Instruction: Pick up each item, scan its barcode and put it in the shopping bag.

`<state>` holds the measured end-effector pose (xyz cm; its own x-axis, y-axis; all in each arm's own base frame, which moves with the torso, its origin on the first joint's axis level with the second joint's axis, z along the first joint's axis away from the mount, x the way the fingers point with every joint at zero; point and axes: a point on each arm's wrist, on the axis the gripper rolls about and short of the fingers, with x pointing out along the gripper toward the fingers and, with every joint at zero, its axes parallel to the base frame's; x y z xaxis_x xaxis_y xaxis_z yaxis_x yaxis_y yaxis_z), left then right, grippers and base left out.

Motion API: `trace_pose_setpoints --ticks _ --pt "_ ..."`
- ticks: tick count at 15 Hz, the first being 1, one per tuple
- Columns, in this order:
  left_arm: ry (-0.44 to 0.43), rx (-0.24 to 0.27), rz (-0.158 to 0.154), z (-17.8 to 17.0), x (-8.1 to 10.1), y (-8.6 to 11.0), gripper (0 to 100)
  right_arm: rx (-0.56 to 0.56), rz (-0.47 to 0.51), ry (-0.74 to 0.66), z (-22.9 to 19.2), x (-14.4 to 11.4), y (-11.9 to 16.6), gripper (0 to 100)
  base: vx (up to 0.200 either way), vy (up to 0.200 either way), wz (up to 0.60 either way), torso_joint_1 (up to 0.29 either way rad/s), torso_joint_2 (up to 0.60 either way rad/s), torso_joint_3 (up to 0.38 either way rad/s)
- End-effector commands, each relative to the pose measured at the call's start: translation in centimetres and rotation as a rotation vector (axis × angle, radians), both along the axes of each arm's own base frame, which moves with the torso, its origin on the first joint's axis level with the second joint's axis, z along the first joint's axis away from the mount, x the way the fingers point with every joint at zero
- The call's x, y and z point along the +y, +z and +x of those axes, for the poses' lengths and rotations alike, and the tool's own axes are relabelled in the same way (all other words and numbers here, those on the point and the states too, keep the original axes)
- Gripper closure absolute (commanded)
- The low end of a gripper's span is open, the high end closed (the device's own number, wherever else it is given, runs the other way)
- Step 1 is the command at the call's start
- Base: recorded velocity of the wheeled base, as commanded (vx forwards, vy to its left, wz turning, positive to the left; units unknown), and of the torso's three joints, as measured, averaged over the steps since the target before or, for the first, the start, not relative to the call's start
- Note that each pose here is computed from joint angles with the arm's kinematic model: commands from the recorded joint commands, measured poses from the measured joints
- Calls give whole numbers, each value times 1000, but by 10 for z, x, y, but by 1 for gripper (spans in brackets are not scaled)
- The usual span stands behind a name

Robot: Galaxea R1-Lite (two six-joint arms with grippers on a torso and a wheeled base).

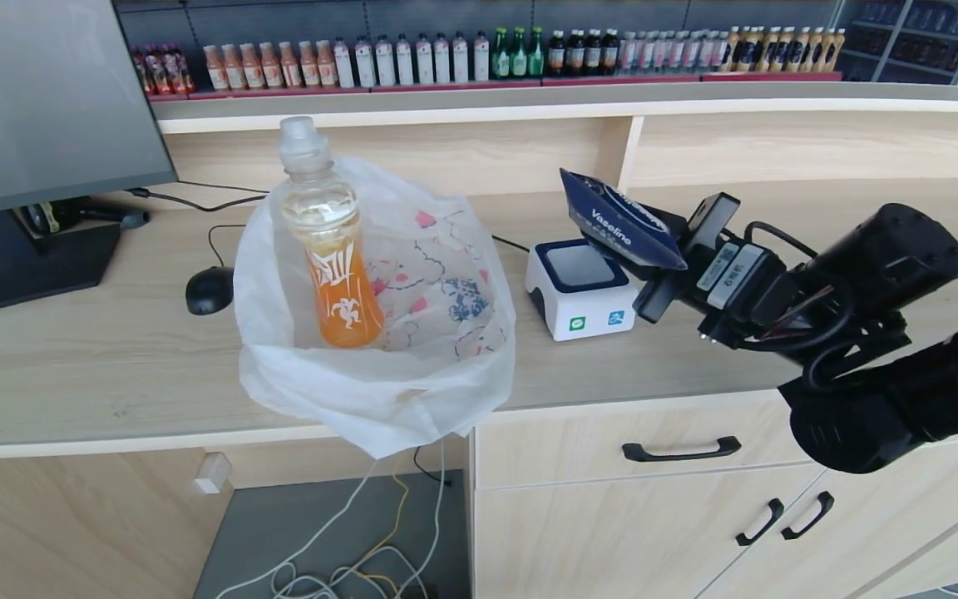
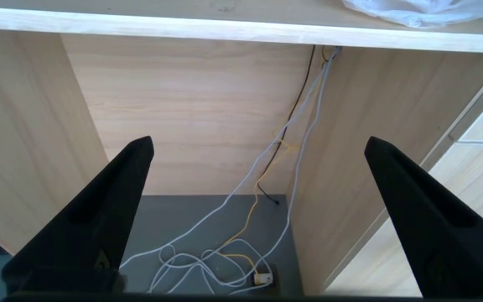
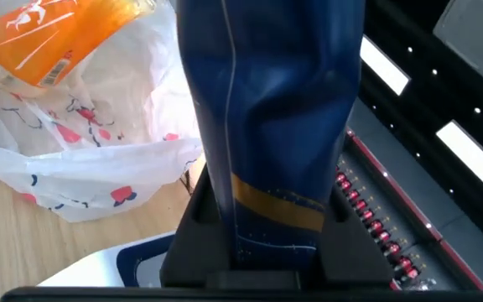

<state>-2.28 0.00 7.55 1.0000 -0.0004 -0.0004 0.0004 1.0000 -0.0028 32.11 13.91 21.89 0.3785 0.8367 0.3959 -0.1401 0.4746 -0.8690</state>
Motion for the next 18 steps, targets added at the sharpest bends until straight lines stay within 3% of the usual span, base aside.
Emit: trace_pose_setpoints --ticks 1,9,18 --pt "0 0 0 0 0 0 0 7 -28 7 7 3 -12 100 0 0 0 0 0 0" --pt "-1 0 0 0 0 0 0 -36 -98 30 32 -19 -20 100 0 0 0 0 0 0" --pt "-1 0 0 0 0 0 0 -2 -109 86 42 8 -43 100 0 0 0 0 0 0"
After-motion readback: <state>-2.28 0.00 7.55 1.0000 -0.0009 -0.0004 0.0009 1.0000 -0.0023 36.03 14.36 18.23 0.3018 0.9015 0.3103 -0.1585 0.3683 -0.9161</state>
